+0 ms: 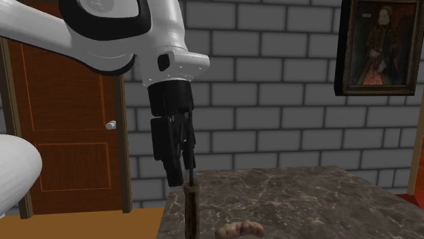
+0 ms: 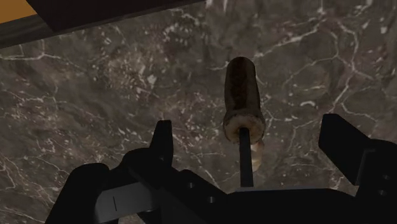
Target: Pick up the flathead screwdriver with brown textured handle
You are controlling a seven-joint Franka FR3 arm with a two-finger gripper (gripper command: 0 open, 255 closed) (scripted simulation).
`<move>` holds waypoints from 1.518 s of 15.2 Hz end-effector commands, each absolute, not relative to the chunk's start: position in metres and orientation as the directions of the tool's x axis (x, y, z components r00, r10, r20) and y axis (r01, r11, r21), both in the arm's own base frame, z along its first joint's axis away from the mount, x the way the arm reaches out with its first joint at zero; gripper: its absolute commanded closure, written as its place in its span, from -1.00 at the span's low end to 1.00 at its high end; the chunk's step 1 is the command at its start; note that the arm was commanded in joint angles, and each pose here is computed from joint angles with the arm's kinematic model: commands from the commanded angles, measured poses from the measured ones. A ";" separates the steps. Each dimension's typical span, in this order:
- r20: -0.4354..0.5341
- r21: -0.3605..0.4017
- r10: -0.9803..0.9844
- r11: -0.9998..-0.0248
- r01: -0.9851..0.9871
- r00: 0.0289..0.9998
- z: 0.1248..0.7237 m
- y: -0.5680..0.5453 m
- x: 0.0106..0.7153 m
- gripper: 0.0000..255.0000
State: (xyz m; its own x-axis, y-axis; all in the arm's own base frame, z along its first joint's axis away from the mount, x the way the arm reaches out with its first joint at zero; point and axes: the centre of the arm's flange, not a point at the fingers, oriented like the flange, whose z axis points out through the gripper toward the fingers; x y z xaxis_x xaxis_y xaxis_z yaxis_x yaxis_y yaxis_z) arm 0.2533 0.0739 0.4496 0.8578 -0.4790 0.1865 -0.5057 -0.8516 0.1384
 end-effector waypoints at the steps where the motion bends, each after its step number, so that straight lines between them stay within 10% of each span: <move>1: 0.187 0.138 -0.480 -0.851 -0.507 0.857 0.438 0.073 0.254 -1.00; 4: 0.187 0.138 -0.480 -0.851 -0.507 0.857 0.430 0.073 0.254 -1.00; 5: 0.187 0.138 -0.480 -0.851 -0.507 0.857 0.430 0.074 0.255 1.00; 23: 0.187 0.138 -0.480 -0.851 -0.507 0.857 0.477 0.073 0.254 1.00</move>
